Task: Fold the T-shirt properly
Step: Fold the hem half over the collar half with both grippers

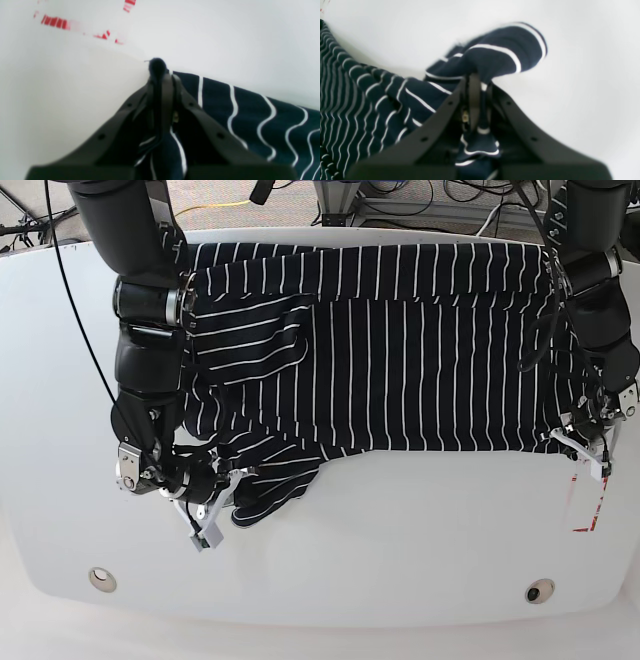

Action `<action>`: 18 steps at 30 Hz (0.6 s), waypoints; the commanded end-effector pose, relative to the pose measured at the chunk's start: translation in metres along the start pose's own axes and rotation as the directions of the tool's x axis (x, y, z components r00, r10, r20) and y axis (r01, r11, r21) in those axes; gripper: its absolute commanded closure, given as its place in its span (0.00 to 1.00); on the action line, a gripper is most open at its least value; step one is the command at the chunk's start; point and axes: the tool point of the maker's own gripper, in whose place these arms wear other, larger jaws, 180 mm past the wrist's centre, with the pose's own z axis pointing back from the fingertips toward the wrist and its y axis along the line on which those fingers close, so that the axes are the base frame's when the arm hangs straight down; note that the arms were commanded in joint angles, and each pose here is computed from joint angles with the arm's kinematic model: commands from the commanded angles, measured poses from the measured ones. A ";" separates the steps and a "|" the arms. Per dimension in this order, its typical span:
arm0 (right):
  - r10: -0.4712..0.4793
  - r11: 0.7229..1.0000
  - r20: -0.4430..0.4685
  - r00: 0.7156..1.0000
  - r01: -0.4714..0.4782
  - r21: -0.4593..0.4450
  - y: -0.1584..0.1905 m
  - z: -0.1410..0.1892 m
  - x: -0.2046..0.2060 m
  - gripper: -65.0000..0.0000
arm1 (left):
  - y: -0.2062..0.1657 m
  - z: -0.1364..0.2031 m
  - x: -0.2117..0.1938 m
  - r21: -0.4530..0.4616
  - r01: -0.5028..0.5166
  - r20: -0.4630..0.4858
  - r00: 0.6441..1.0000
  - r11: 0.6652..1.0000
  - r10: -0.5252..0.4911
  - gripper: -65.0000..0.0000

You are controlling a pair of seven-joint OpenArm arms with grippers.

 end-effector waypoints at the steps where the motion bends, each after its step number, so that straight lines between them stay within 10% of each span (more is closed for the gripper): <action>1: 0.092 0.994 0.062 0.994 -0.088 -0.060 -0.012 0.029 0.044 1.00 | -0.002 0.012 0.041 -0.013 0.055 0.094 0.994 0.998 -0.053 1.00; 18: 0.262 0.925 -0.076 0.962 -0.273 -0.263 -0.022 0.109 0.026 1.00 | -0.067 0.079 0.053 -0.106 0.278 0.253 0.936 0.955 -0.245 1.00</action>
